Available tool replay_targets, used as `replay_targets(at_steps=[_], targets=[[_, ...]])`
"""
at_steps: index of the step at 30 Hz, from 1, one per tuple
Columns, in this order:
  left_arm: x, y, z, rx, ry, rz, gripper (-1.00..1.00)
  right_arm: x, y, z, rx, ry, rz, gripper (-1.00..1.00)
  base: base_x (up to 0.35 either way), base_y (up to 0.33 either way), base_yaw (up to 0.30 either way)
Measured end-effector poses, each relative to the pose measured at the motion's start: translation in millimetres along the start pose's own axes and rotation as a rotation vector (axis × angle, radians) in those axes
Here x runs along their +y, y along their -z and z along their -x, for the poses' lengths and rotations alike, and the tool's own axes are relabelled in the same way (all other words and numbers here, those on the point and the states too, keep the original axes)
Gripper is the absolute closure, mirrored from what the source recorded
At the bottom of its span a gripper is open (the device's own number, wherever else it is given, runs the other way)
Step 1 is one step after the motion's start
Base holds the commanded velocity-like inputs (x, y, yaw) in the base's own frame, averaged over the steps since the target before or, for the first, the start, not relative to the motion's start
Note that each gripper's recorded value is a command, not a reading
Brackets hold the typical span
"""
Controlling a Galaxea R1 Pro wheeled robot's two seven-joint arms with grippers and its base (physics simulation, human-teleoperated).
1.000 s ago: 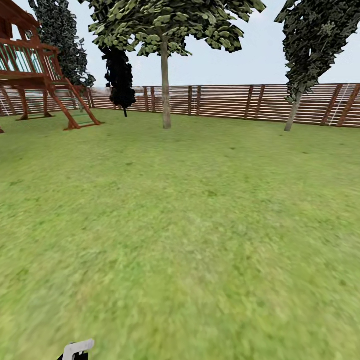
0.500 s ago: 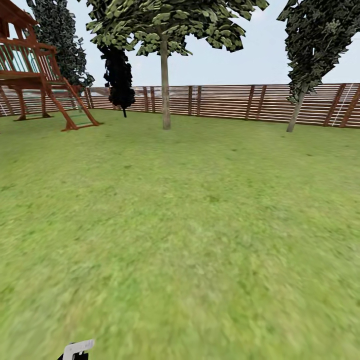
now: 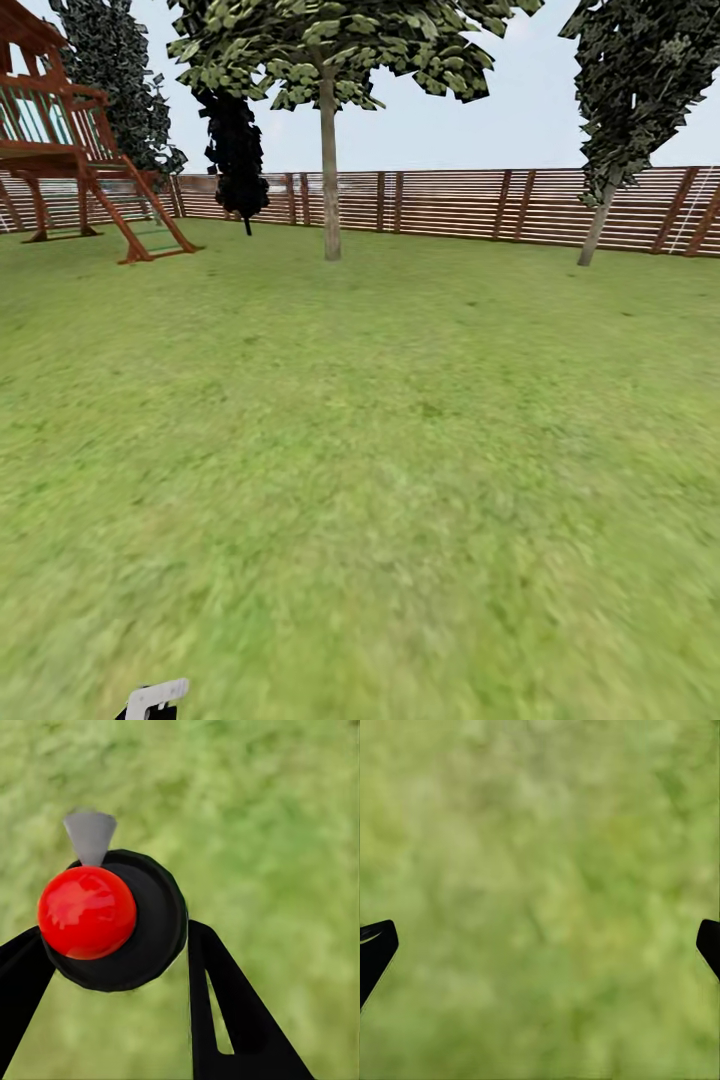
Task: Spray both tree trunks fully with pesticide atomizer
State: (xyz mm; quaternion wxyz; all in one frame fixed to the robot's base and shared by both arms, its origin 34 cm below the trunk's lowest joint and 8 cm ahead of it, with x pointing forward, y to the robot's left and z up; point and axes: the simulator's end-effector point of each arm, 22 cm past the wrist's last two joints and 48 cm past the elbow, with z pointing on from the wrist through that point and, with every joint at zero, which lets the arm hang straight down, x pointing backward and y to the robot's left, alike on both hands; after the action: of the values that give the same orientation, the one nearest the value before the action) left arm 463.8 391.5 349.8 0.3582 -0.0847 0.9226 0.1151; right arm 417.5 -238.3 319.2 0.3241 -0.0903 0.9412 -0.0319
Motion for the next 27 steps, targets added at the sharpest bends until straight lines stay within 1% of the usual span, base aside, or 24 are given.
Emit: replay_targets(at_steps=[27], targets=[[0.0,0.0,0.1,0.000,0.000,0.000,1.00,0.0,0.0,0.0,0.000,0.000,0.000,-1.00,0.340,0.000,0.000]])
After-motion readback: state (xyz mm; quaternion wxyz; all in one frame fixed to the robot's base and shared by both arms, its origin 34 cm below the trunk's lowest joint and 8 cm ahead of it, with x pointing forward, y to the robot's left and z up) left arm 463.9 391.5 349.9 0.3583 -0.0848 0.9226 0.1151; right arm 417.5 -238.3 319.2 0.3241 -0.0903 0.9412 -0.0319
